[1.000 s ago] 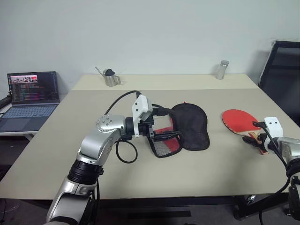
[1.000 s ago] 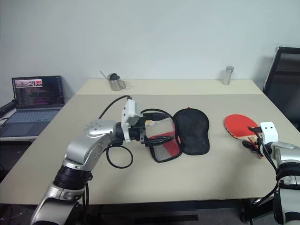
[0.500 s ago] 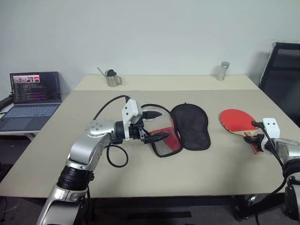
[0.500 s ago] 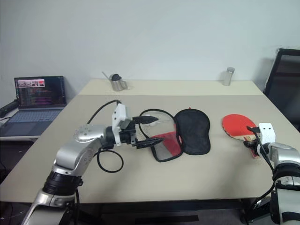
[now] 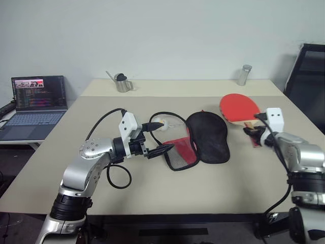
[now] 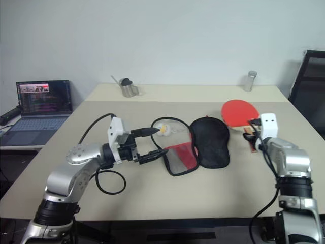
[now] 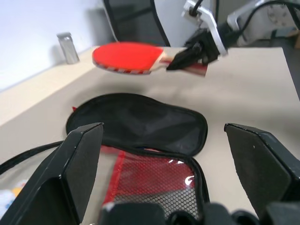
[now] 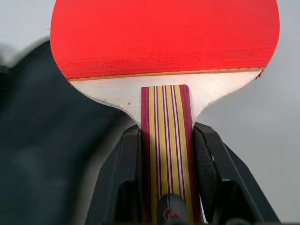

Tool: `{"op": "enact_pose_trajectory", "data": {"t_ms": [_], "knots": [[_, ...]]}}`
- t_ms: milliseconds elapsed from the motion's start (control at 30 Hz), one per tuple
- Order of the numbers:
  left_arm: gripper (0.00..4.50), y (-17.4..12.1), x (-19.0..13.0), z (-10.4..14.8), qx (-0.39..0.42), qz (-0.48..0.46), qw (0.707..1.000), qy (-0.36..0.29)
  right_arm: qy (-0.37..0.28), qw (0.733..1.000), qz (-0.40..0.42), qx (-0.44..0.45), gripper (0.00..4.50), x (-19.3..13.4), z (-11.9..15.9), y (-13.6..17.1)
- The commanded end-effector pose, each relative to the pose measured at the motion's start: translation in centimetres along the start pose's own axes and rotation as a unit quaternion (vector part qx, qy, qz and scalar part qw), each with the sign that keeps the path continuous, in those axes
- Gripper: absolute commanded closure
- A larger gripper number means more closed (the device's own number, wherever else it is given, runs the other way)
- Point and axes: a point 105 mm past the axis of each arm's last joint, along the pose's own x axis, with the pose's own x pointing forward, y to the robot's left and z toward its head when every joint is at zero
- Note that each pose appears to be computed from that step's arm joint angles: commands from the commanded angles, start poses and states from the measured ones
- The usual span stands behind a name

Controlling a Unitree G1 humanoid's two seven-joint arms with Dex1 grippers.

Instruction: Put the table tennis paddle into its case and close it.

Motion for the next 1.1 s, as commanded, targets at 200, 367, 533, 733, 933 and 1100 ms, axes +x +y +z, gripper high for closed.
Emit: {"op": "enact_pose_trajectory", "data": {"t_ms": [200,367,533,733,933,1100], "knots": [[0.00,0.2,-0.9,1.0,0.026,0.016,0.999,-0.008,-0.035,0.998,0.011,0.044,3.40,-0.7,1.2,6.2],[0.00,0.2,-0.7,1.0,0.027,0.017,0.999,-0.009,-0.021,0.998,0.031,0.041,3.40,-0.2,0.1,8.8],[0.00,-0.1,-0.5,0.9,0.030,0.013,0.999,-0.007,-0.012,0.999,0.035,0.033,3.40,1.1,-1.0,10.1],[0.00,-0.1,-0.4,0.8,0.030,0.013,0.999,-0.008,-0.006,1.000,0.017,0.019,3.40,2.1,-1.9,9.1],[0.00,-0.3,-0.2,0.7,0.028,0.011,1.000,-0.008,-0.003,1.000,0.008,0.016,3.40,2.9,-2.2,8.7],[0.00,-0.4,-0.1,0.7,0.029,0.010,0.999,-0.009,-0.003,1.000,0.012,0.013,3.40,3.2,-2.3,9.4]]}}
